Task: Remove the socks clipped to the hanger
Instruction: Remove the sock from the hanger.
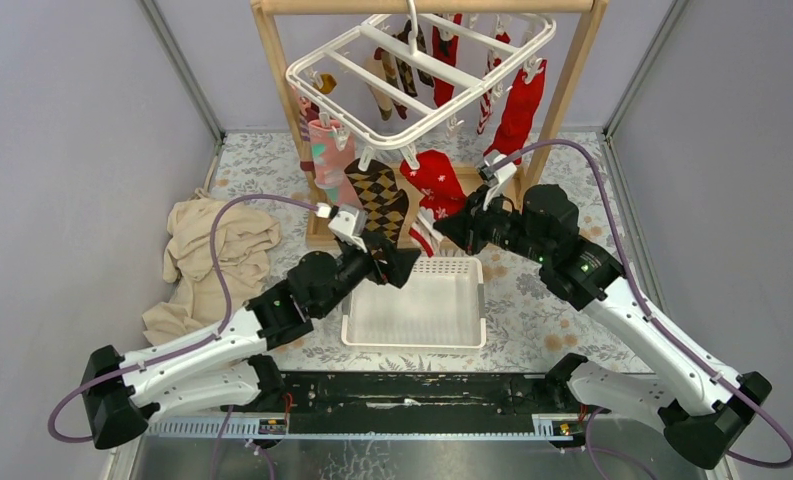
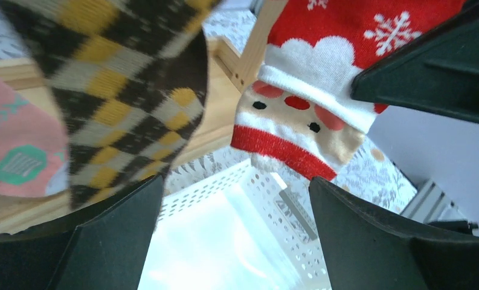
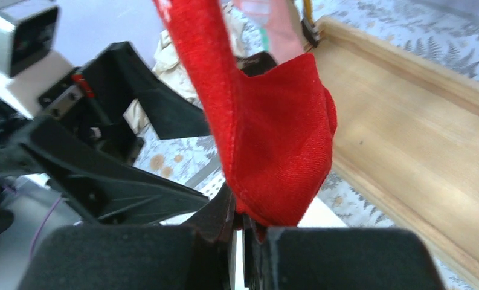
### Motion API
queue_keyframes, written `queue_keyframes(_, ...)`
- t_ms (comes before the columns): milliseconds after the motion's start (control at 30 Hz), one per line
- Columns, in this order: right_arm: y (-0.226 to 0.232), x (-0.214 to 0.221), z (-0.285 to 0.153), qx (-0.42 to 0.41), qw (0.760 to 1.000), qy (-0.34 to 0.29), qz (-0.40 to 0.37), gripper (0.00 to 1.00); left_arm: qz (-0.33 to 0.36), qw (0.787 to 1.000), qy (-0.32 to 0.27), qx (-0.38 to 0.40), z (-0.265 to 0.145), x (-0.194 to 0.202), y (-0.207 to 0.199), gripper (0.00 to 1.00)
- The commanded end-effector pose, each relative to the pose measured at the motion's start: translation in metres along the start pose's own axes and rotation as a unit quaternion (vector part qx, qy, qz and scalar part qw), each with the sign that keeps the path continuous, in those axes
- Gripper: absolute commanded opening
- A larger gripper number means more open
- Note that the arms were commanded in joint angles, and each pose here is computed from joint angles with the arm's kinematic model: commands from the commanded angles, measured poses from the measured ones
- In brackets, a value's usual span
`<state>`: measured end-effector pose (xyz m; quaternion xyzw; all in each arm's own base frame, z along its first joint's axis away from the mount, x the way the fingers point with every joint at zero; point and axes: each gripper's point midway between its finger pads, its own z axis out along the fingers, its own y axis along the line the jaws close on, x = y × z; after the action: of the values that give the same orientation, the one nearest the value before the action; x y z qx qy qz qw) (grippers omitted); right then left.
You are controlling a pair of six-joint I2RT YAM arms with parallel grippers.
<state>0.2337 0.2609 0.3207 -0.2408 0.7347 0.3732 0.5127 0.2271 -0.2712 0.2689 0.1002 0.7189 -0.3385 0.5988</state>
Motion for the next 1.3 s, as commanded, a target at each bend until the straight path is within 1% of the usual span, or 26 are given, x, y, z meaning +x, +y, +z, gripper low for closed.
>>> queue_keyframes(0, 0.036, -0.007, -0.016, -0.078, 0.997, 0.013, 0.012, 0.07, 0.007, 0.997, -0.011, 0.070, 0.005, -0.006, -0.028, 0.99)
queue_keyframes(167, 0.055, -0.001, -0.025, -0.133, 0.991, 0.030, 0.014, 0.07, 0.001, 0.994, -0.031, 0.106, -0.003, -0.012, -0.037, 0.98)
queue_keyframes(367, 0.061, 0.002, -0.024, -0.155, 0.987, 0.035, 0.015, 0.07, 0.005, 0.990, -0.027, 0.141, -0.006, -0.010, -0.048, 0.98)
queue_keyframes(533, 0.058, 0.003, -0.021, -0.148, 0.988, 0.032, 0.013, 0.07, 0.006, 0.983, -0.010, 0.182, -0.008, -0.003, -0.063, 0.98)
queue_keyframes(567, 0.058, 0.002, -0.021, -0.147, 0.989, 0.029, 0.013, 0.07, 0.004, 0.983, -0.010, 0.184, -0.008, -0.003, -0.064, 0.94)
queue_keyframes(600, 0.058, 0.001, -0.021, -0.148, 0.989, 0.027, 0.012, 0.08, 0.004, 0.981, -0.007, 0.195, -0.010, -0.002, -0.067, 0.83)
queue_keyframes(633, 0.057, 0.001, -0.020, -0.145, 0.989, 0.026, 0.012, 0.09, 0.003, 0.979, -0.005, 0.205, -0.011, -0.001, -0.070, 0.70)
queue_keyframes(700, 0.056, -0.002, -0.019, -0.141, 0.990, 0.022, 0.011, 0.11, -0.001, 0.978, -0.003, 0.207, -0.012, 0.000, -0.071, 0.37)
queue_keyframes(733, 0.056, -0.002, -0.018, -0.141, 0.990, 0.022, 0.012, 0.13, -0.002, 0.978, -0.001, 0.207, -0.012, 0.000, -0.071, 0.29)
queue_keyframes(767, 0.056, -0.003, -0.017, -0.141, 0.990, 0.021, 0.012, 0.16, -0.003, 0.979, -0.001, 0.206, -0.012, 0.000, -0.071, 0.28)
queue_keyframes(833, 0.056, -0.004, -0.015, -0.141, 0.990, 0.019, 0.012, 0.21, -0.004, 0.980, 0.000, 0.201, -0.012, -0.002, -0.069, 0.17)
queue_keyframes(867, 0.055, -0.005, -0.014, -0.140, 0.990, 0.018, 0.011, 0.27, -0.004, 0.980, 0.000, 0.197, -0.012, -0.004, -0.069, 0.15)
queue_keyframes(933, 0.054, -0.006, -0.013, -0.137, 0.990, 0.018, 0.010, 0.34, -0.003, 0.983, 0.002, 0.182, -0.013, -0.007, -0.064, 0.14)
queue_keyframes(967, 0.052, -0.007, -0.012, -0.133, 0.991, 0.017, 0.008, 0.41, -0.003, 0.984, 0.005, 0.179, -0.014, -0.009, -0.062, 0.13)
queue_keyframes(1033, 0.048, -0.011, -0.012, -0.117, 0.993, 0.008, 0.003, 0.62, -0.009, 0.990, 0.009, 0.144, -0.013, -0.014, -0.050, 0.13)
queue_keyframes(1067, 0.045, -0.015, -0.013, -0.109, 0.994, 0.000, -0.001, 0.69, -0.013, 0.991, 0.017, 0.134, -0.013, -0.014, -0.045, 0.13)
queue_keyframes(1100, 0.044, -0.020, -0.014, -0.104, 0.995, -0.011, -0.007, 0.75, -0.018, 0.991, 0.027, 0.130, -0.013, -0.014, -0.040, 0.13)
queue_keyframes(1133, 0.045, -0.025, -0.016, -0.102, 0.994, -0.024, -0.013, 0.79, -0.027, 0.990, 0.034, 0.135, -0.014, -0.015, -0.038, 0.13)
queue_keyframes(1167, 0.046, -0.033, -0.018, -0.102, 0.994, -0.039, -0.019, 0.81, -0.037, 0.989, 0.038, 0.138, -0.014, -0.018, -0.035, 0.13)
queue_keyframes(1267, 0.052, -0.059, -0.027, -0.109, 0.988, -0.099, -0.042, 0.83, -0.054, 0.987, 0.045, 0.146, -0.018, -0.027, -0.027, 0.14)
